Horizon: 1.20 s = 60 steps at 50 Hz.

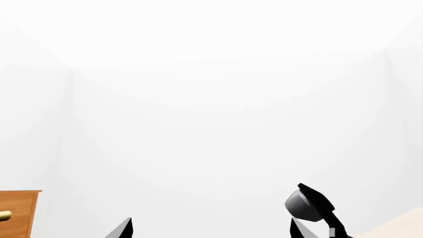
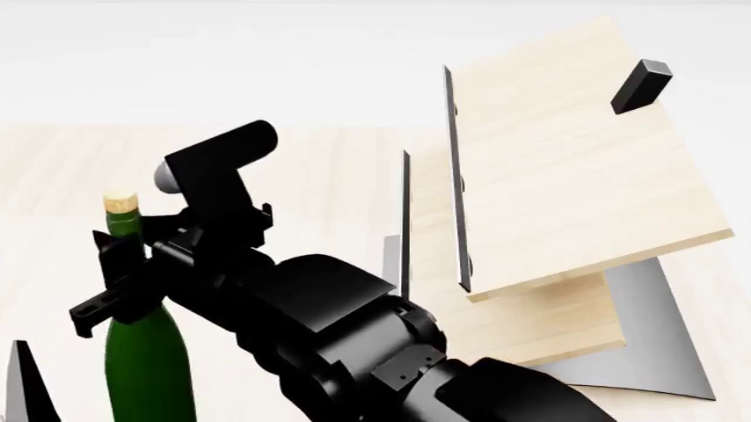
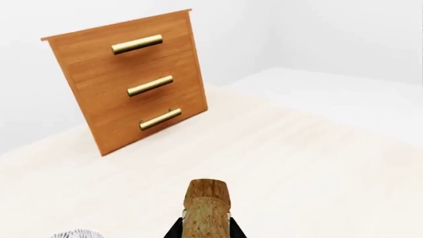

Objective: Put the wine bottle on the wine rack.

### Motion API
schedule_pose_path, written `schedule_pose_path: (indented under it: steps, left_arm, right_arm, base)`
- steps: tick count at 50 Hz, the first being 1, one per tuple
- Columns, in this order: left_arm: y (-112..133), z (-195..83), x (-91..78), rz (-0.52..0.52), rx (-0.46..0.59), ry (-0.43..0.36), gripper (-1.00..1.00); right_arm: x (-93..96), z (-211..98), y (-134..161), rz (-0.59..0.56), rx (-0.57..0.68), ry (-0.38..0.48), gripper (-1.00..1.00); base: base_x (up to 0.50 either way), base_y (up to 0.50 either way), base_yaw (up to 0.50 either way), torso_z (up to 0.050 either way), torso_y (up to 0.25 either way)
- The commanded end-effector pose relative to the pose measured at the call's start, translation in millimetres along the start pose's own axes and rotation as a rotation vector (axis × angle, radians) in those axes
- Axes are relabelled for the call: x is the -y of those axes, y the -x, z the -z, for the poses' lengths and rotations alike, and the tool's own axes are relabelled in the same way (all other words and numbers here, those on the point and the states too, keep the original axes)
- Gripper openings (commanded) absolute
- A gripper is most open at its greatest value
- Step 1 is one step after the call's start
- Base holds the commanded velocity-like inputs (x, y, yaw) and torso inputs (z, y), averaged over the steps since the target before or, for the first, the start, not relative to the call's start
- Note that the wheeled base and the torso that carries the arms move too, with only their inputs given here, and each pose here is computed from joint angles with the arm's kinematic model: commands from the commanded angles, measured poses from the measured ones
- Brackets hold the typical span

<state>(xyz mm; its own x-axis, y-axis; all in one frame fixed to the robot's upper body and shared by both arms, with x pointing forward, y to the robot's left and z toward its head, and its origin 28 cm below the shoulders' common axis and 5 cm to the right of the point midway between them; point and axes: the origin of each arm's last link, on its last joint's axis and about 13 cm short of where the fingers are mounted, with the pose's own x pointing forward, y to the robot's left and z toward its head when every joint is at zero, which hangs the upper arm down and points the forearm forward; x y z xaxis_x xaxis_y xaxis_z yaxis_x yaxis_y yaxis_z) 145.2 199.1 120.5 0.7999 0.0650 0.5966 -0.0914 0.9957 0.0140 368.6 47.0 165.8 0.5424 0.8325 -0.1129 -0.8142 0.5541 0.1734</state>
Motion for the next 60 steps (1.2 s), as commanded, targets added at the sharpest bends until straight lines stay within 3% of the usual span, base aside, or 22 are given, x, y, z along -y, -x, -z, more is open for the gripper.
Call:
schedule_pose_path:
  steps: [1,13,23,34,49,60]
  left_arm:
    - [0.3,0.5,0.4,0.002,0.000,0.000,1.00]
    - [0.1,0.5,0.7,0.002,-0.001,0.001,1.00]
    - [0.7,0.9,1.3,0.006,-0.002,0.001,1.00]
    - [0.5,0.6,1.2,0.006,-0.002,0.000,1.00]
    - [-0.3,2.5,1.0,0.005,-0.004,-0.001,1.00]
    - [0.7,0.9,0.7,0.006,-0.003,0.002,1.00]
  right_arm:
    - [3.0,1.0,0.5,0.017,0.010,0.005,-1.00]
    - [6.1,-8.0,0.6,0.031,0.032,0.007,-1.00]
    - [15.5,-60.7,11.5,0.130,0.203,-0.020,-1.00]
    - [15.3,-95.3,37.1,0.144,0.309,-0.064,-1.00]
    - [12.0,-142.4,90.3,0.247,0.451,-0.244,-1.00]
    - [26.8,-162.2,128.7,0.327,0.548,-0.392,-1.00]
  base:
    - [0.00,0.00,0.00,0.000,0.000]
    - [0.00,0.00,0.00,0.000,0.000]
    - [0.00,0.00,0.00,0.000,0.000]
    - [0.00,0.00,0.00,0.000,0.001]
    - [0.00,0.00,0.00,0.000,0.001]
    - [0.00,0.00,0.00,0.000,0.001]
